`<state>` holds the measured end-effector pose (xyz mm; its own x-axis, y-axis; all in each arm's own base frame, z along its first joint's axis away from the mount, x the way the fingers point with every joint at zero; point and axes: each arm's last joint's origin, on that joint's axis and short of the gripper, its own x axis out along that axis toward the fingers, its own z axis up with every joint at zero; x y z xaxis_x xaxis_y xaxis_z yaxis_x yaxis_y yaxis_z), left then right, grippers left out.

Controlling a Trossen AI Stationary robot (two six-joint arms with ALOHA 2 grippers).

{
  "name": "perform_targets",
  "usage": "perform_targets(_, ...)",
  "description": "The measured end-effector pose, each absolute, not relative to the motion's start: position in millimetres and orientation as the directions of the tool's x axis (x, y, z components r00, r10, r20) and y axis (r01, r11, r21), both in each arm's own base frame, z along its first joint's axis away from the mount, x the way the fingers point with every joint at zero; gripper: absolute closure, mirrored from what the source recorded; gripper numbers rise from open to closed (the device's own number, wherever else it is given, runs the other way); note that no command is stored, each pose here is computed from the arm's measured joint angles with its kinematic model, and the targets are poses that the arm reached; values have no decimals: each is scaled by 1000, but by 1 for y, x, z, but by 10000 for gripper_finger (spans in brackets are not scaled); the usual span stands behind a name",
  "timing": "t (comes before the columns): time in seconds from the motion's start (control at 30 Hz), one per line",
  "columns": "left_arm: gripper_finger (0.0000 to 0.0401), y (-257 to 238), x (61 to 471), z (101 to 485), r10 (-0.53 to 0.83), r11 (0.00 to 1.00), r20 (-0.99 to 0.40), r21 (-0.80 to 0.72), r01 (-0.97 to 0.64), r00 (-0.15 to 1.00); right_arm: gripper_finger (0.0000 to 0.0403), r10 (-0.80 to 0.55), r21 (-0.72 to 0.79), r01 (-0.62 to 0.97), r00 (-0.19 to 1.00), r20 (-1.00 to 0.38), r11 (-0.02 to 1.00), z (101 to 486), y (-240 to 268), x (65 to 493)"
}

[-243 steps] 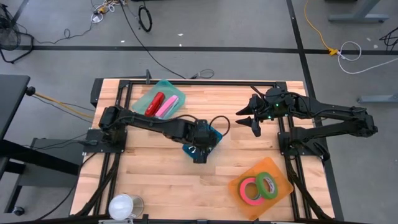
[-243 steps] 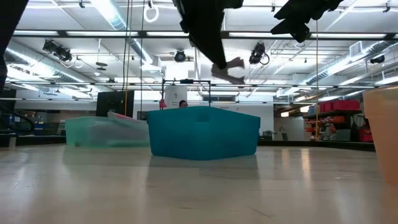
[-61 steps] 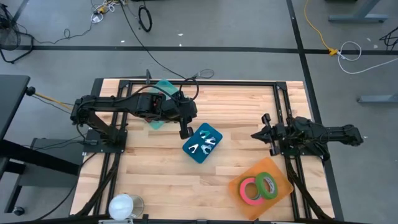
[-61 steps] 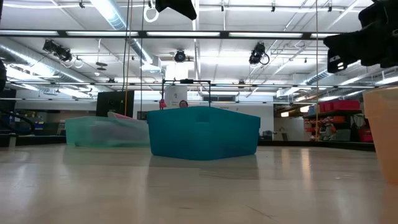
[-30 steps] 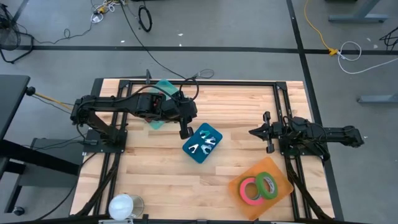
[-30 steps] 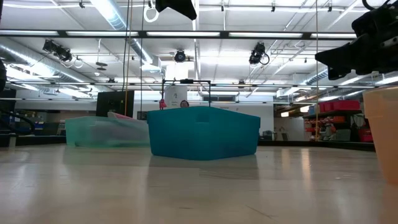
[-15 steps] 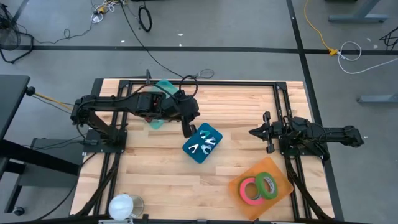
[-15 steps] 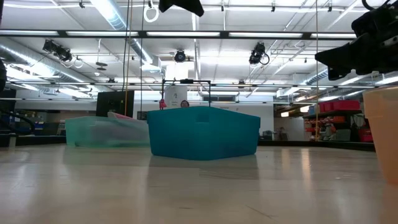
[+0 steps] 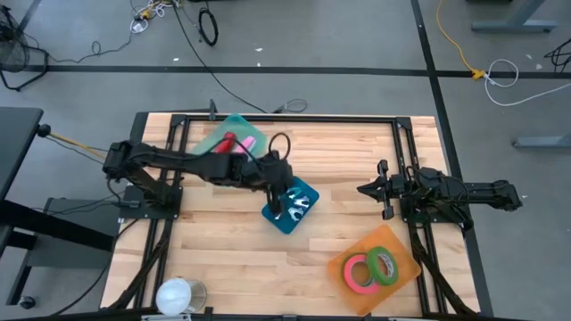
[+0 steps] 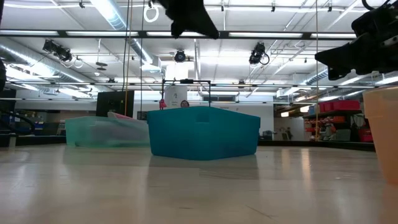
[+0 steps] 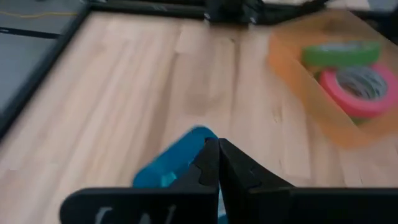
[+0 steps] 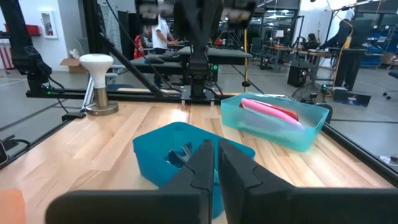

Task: Pick and place Stapler, Stapler remover, tape
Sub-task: Return to Home Position

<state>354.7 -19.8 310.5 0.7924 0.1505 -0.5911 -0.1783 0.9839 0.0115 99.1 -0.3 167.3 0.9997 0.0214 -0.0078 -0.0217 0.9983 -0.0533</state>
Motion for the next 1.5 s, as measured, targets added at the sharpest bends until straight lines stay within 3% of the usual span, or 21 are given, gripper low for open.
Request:
perform_targets(0.47,400,-24,340,231,-23,997,-522,-71,-17,853,379,21,-53,-22,1000,-9,998,167,0,99)
perform_targets(0.67,400,-26,322,203,-118,983,-448,-180,40,886,379,21,-54,-22,1000,-9,998,167,0,99)
perform_targets(1.0,401,-21,260,191,-127,978,-401,-204,46,907,379,21,-54,-22,1000,-7,998,167,0,99)
perform_targets(1.33,401,-17,205,174,-118,959,-184,-276,64,976,379,21,-55,-22,1000,-6,998,168,0,99)
perform_targets(1.5,401,-15,182,160,-119,951,-158,-302,67,980,379,21,-55,-22,1000,-7,998,168,0,99)
